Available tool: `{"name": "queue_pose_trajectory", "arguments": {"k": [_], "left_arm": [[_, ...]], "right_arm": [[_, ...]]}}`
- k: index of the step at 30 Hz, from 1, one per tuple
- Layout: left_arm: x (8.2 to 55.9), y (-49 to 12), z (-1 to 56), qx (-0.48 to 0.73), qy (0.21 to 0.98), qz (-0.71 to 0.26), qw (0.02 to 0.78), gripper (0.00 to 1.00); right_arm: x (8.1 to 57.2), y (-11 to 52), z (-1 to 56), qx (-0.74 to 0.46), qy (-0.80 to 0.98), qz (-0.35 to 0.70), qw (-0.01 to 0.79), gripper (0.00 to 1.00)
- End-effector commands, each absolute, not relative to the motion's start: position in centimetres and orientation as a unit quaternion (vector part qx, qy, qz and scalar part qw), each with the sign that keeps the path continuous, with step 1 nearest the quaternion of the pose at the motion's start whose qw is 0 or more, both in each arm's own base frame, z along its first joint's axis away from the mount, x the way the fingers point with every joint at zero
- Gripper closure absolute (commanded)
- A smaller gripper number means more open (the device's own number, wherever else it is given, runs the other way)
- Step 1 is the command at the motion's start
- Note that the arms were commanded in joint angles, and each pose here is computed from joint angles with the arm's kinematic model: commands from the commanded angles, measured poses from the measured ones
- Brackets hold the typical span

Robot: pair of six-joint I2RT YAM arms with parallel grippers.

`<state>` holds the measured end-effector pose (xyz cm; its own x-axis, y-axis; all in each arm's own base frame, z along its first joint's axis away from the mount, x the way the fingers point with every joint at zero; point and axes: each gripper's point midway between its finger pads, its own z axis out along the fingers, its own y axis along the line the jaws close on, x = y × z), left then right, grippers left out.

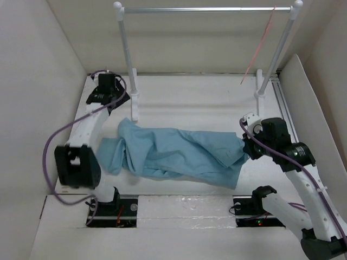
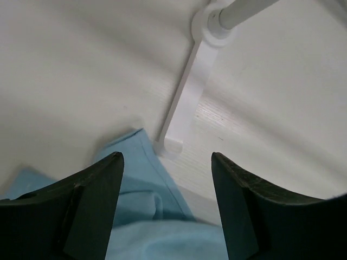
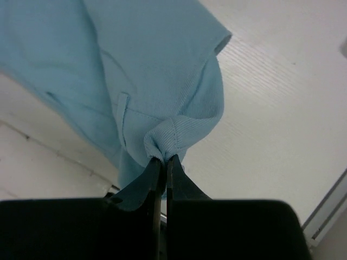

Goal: Place the trousers on the hanger
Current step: Flatten out the trousers at the center of the board.

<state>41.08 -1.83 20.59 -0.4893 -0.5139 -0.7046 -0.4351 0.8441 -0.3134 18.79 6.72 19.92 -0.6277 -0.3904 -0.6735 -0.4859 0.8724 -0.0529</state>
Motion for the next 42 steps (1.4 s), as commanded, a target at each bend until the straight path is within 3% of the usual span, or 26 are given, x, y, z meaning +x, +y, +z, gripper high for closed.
{"name": "queue_pose_trajectory", "arguments": {"k": [1, 3, 4, 6, 10, 14, 20, 23, 24, 25, 27, 28, 30, 33, 34, 36, 42], "left_arm": [[44.0, -3.6, 15.0, -0.222, 0.903, -0.061, 0.363, 0.39], [44.1, -5.1, 12.3, -0.205, 0.918, -0.078, 0.329, 0.5], [43.9, -5.0, 11.7, -0.205, 0.921, -0.075, 0.324, 0.63], [43.0, -5.2, 10.1, -0.198, 0.928, -0.067, 0.309, 0.74], [39.2, -6.1, 9.2, -0.168, 0.946, -0.059, 0.272, 0.91], [34.7, -4.9, 10.2, -0.182, 0.942, -0.059, 0.277, 1.0], [27.5, -7.5, 8.2, -0.101, 0.978, -0.094, 0.154, 1.0], [26.2, -6.5, 8.0, -0.077, 0.987, -0.025, 0.138, 1.0], [26.7, -5.6, 8.5, -0.092, 0.984, -0.008, 0.152, 1.0], [27.4, -5.3, 9.1, -0.109, 0.98, -0.011, 0.166, 0.93], [31.4, -4.2, 13.4, -0.157, 0.952, -0.017, 0.263, 0.82], [32.9, -4.3, 15.2, -0.185, 0.935, -0.03, 0.302, 0.71], [35.9, -5.2, 19.2, -0.199, 0.907, -0.068, 0.365, 0.7], [38.6, -5.7, 20.5, -0.221, 0.894, -0.082, 0.38, 0.67], [39.2, -5.8, 20.3, -0.22, 0.892, -0.083, 0.385, 0.61], [40.6, -5.8, 18.1, -0.213, 0.9, -0.071, 0.373, 0.61], [39.4, -5.4, 8.4, -0.152, 0.958, 0.024, 0.242, 0.62]], "right_arm": [[15.2, 8.4, 21.1, -0.29, 0.874, 0.117, 0.373, 1.0], [13.6, 8.0, 20.4, -0.294, 0.885, 0.118, 0.34, 1.0], [12.9, 8.1, 19.8, -0.302, 0.891, 0.122, 0.316, 1.0], [12.4, 8.8, 19.7, -0.326, 0.886, 0.139, 0.298, 1.0], [11.4, 8.4, 21.1, -0.343, 0.884, 0.133, 0.289, 1.0], [10.1, 8.0, 20.8, -0.343, 0.891, 0.133, 0.268, 1.0], [9.5, 9.0, 19.7, -0.371, 0.886, 0.153, 0.233, 1.0], [10.6, 8.6, 20.6, -0.363, 0.89, 0.126, 0.245, 1.0], [11.4, 8.9, 21.3, -0.36, 0.887, 0.124, 0.261, 1.0], [11.9, 8.9, 21.5, -0.356, 0.887, 0.119, 0.269, 1.0], [12.7, 9.2, 21.9, -0.354, 0.882, 0.119, 0.287, 1.0], [13.1, 9.7, 22.1, -0.355, 0.878, 0.127, 0.294, 1.0], [13.2, 10.1, 22.1, -0.357, 0.876, 0.135, 0.294, 1.0], [13.1, 10.2, 21.8, -0.357, 0.875, 0.14, 0.295, 1.0], [13.3, 10.2, 21.7, -0.354, 0.875, 0.138, 0.3, 1.0], [13.6, 10.4, 21.8, -0.353, 0.871, 0.138, 0.311, 1.0], [14.5, 11.1, 22.3, -0.345, 0.865, 0.147, 0.333, 1.0]]}}
